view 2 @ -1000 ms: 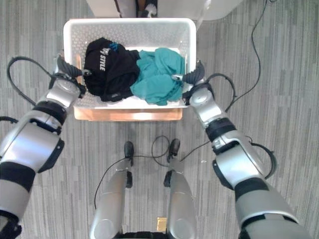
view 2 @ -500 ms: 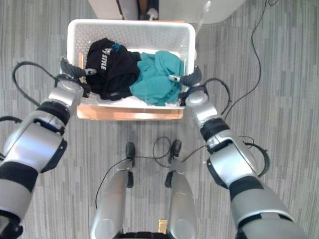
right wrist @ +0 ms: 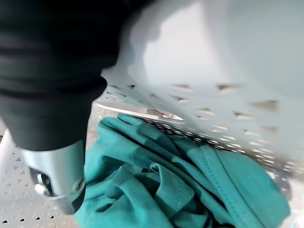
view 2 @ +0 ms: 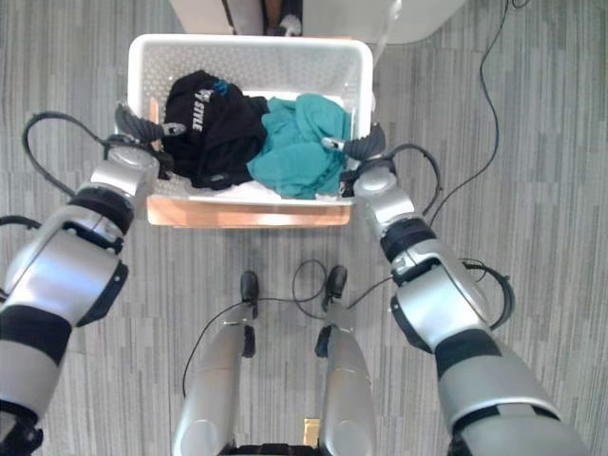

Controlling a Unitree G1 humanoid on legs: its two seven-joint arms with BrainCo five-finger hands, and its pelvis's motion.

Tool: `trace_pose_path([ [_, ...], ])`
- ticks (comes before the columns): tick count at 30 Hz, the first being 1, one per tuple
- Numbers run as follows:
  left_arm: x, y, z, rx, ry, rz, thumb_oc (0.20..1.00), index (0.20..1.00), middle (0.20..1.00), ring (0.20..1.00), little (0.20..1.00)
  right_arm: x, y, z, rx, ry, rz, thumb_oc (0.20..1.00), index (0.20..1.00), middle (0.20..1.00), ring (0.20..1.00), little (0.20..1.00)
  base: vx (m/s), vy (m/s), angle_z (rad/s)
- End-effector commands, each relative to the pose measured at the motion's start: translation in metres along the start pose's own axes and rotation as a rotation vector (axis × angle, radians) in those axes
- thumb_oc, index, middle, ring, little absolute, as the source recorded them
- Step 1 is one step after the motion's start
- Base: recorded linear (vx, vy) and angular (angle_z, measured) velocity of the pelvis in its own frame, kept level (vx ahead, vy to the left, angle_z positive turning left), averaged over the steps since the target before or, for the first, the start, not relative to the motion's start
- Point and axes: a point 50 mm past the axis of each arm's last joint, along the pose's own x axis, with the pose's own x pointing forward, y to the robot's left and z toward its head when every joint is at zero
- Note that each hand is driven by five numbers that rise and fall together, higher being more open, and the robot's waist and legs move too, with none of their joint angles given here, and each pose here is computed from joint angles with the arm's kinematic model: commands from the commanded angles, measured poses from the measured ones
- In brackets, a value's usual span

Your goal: Grab the laundry basket,head to the washer,open it,put in the laundry and shut it.

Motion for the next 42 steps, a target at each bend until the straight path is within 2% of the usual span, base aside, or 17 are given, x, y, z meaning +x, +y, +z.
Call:
trace_pose_path([
  [1, -0.005, -0.012, 0.025, 0.014, -0.077, -0.048, 1.000, 1.000, 1.000, 1.000, 1.000, -0.008, 0.037, 0.006, 0.007, -0.025, 0.128, 1.000, 1.000, 1.000, 1.000, 1.000, 0.00, 0.000, 0.00],
  [5, -0.004, -0.007, 0.025, 0.040, -0.081, -0.029, 1.000, 1.000, 1.000, 1.000, 1.000, -0.008, 0.036, 0.008, -0.002, -0.036, 0.129, 1.000, 1.000, 1.000, 1.000, 1.000, 0.00, 0.000, 0.00],
  [6, -0.003, -0.005, 0.026, 0.052, -0.084, -0.020, 1.000, 1.000, 1.000, 1.000, 1.000, -0.008, 0.036, 0.008, -0.004, -0.039, 0.133, 0.956, 0.956, 0.956, 0.956, 0.956, 0.00, 0.000, 0.00],
  [7, -0.003, -0.005, 0.026, 0.052, -0.084, -0.020, 1.000, 1.000, 1.000, 1.000, 1.000, -0.008, 0.036, 0.008, -0.004, -0.039, 0.133, 0.956, 0.956, 0.956, 0.956, 0.956, 0.00, 0.000, 0.00],
  [8, -0.003, -0.004, 0.026, 0.061, -0.085, -0.014, 1.000, 1.000, 1.000, 1.000, 1.000, -0.008, 0.037, 0.009, -0.006, -0.042, 0.138, 0.815, 0.815, 0.815, 0.815, 0.815, 0.00, 0.000, 0.00],
  [9, -0.002, -0.002, 0.025, 0.068, -0.082, -0.007, 1.000, 1.000, 1.000, 1.000, 1.000, -0.008, 0.037, 0.009, -0.005, -0.046, 0.141, 0.743, 0.743, 0.743, 0.743, 0.743, 0.00, 0.000, 0.00],
  [10, -0.002, -0.001, 0.024, 0.073, -0.079, -0.006, 0.928, 0.928, 0.928, 0.928, 0.928, -0.008, 0.037, 0.009, -0.004, -0.047, 0.143, 0.696, 0.696, 0.696, 0.696, 0.696, 0.00, 0.000, 0.00],
  [11, -0.001, 0.000, 0.023, 0.085, -0.077, -0.004, 0.517, 0.517, 0.517, 0.517, 0.517, -0.009, 0.038, 0.010, -0.009, -0.055, 0.148, 0.460, 0.460, 0.460, 0.460, 0.460, 0.00, 0.000, 0.00],
  [12, -0.001, 0.001, 0.024, 0.099, -0.084, 0.002, 0.200, 0.200, 0.200, 0.200, 0.200, -0.009, 0.037, 0.010, -0.017, -0.059, 0.151, 0.200, 0.200, 0.200, 0.200, 0.200, 0.00, 0.000, 0.00],
  [18, -0.001, 0.003, 0.026, 0.158, -0.116, 0.005, 0.200, 0.200, 0.200, 0.200, 0.200, -0.010, 0.036, 0.012, -0.029, -0.086, 0.164, 0.200, 0.200, 0.200, 0.200, 0.200, 0.00, 0.000, 0.00],
  [35, -0.004, -0.006, 0.035, 0.157, -0.207, -0.027, 0.200, 0.200, 0.200, 0.200, 0.200, -0.015, 0.031, 0.014, 0.052, -0.129, 0.202, 0.200, 0.200, 0.200, 0.200, 0.200, 0.00, 0.000, 0.01],
  [42, -0.008, -0.014, 0.035, 0.157, -0.252, -0.060, 0.200, 0.200, 0.200, 0.200, 0.200, -0.016, 0.022, 0.009, 0.007, -0.144, 0.195, 0.200, 0.200, 0.200, 0.200, 0.200, 0.00, 0.000, 0.00],
])
